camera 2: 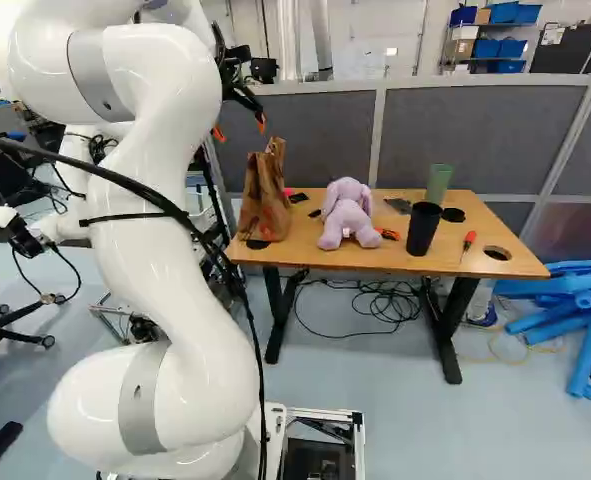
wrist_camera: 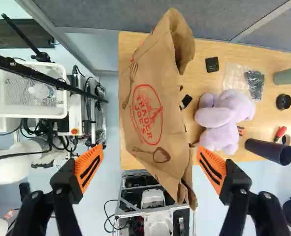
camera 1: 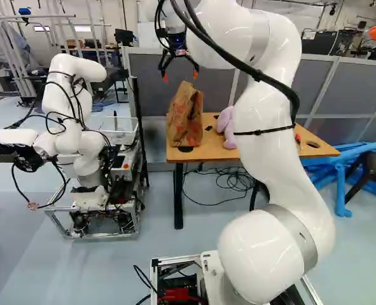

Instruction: Pick up the bag on the ground and place it on the table

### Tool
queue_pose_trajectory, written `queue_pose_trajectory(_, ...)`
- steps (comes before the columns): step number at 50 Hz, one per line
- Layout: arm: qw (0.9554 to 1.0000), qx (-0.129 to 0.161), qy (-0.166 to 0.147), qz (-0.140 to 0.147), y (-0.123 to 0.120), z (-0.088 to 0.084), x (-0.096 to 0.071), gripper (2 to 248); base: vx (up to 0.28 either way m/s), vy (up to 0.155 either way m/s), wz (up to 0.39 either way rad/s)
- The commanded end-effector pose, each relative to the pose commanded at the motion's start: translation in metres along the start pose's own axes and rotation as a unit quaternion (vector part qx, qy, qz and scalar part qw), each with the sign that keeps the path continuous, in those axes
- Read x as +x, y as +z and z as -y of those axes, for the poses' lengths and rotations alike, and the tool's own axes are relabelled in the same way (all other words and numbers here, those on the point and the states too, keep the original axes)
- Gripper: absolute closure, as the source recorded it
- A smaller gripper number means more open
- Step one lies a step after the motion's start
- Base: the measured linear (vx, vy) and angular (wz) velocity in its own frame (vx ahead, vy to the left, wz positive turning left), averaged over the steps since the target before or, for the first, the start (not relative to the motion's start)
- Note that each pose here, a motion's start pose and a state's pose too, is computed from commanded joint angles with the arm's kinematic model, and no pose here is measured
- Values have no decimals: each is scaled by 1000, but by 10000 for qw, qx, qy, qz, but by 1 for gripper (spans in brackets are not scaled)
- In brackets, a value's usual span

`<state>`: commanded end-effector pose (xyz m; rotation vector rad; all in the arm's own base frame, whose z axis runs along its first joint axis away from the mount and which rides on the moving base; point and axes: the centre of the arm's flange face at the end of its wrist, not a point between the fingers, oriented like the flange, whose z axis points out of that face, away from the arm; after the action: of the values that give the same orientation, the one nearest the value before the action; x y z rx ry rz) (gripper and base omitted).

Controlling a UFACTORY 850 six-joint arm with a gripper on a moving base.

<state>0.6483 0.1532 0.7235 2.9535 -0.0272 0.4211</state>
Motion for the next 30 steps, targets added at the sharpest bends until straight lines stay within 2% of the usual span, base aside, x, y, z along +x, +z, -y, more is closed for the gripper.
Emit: queue_pose_trajectory(30, 10000, 0, 0, 0, 0, 0, 0, 3, -114, -3, 8)
